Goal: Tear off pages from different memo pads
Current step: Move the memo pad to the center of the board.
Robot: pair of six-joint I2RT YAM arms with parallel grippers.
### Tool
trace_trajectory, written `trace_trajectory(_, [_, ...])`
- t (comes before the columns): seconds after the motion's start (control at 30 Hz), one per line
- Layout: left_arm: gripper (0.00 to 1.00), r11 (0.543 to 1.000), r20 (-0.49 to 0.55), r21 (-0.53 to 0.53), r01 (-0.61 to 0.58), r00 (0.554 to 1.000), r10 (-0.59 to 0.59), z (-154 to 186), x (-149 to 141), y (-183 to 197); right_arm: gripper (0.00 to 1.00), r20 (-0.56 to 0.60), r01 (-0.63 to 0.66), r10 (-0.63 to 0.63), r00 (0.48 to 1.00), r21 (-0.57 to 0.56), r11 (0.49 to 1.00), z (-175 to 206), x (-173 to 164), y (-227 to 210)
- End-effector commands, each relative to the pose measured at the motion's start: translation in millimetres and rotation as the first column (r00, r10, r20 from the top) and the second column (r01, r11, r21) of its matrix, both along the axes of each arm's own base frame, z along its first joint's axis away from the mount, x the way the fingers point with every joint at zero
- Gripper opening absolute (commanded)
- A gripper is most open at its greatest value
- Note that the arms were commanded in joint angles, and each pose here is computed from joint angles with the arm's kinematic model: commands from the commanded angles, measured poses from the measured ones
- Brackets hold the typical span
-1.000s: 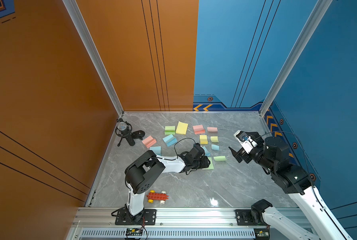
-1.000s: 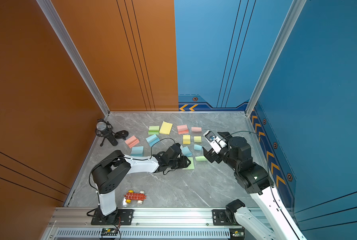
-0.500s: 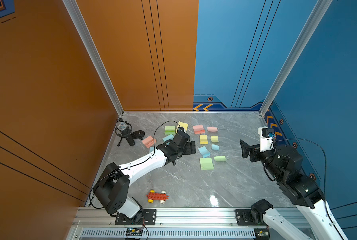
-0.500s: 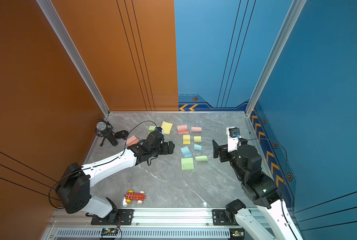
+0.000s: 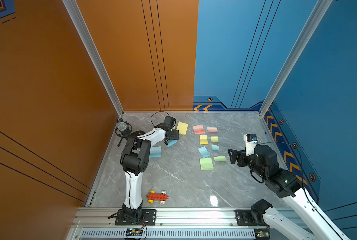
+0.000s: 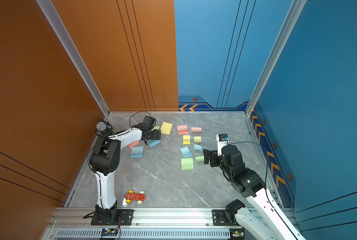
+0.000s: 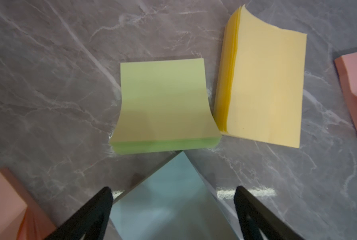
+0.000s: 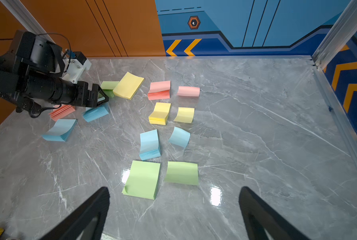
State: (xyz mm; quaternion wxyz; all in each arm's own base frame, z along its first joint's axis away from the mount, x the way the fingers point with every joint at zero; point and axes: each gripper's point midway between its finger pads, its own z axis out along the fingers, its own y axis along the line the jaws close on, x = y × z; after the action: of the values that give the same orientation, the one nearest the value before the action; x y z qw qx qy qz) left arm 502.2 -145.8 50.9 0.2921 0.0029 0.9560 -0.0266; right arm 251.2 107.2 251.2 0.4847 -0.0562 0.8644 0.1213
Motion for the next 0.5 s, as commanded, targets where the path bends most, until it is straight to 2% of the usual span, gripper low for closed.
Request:
trace_trajectory(0.0, [0.92, 0.997, -0.034, -0.046, 0.065, 0.997, -0.066, -4, 0, -12, 1.0, -0.016, -0.015, 0.016, 1.0, 0.009, 1.0, -7, 3, 14])
trace_trajectory(0.2, [0.87, 0.999, -0.124, -0.049, 0.019, 0.992, -0.025, -34, -33, -14, 1.0, -0.039, -0.051, 0.048, 0.998, -0.078, 0.996, -17, 9, 35])
trace_trajectory(0.37, [0.74, 0.999, -0.187, -0.034, -0.033, 0.982, 0.026, -51, -65, -7, 1.0, -0.052, -0.105, 0.1, 0.994, -0.098, 0.99, -18, 5, 54])
trace_trajectory(0.47, [0.72, 1.0, -0.208, -0.021, -0.014, 0.978, 0.01, -54, -90, -16, 1.0, -0.047, -0.104, 0.099, 0.994, -0.112, 0.988, -19, 4, 57])
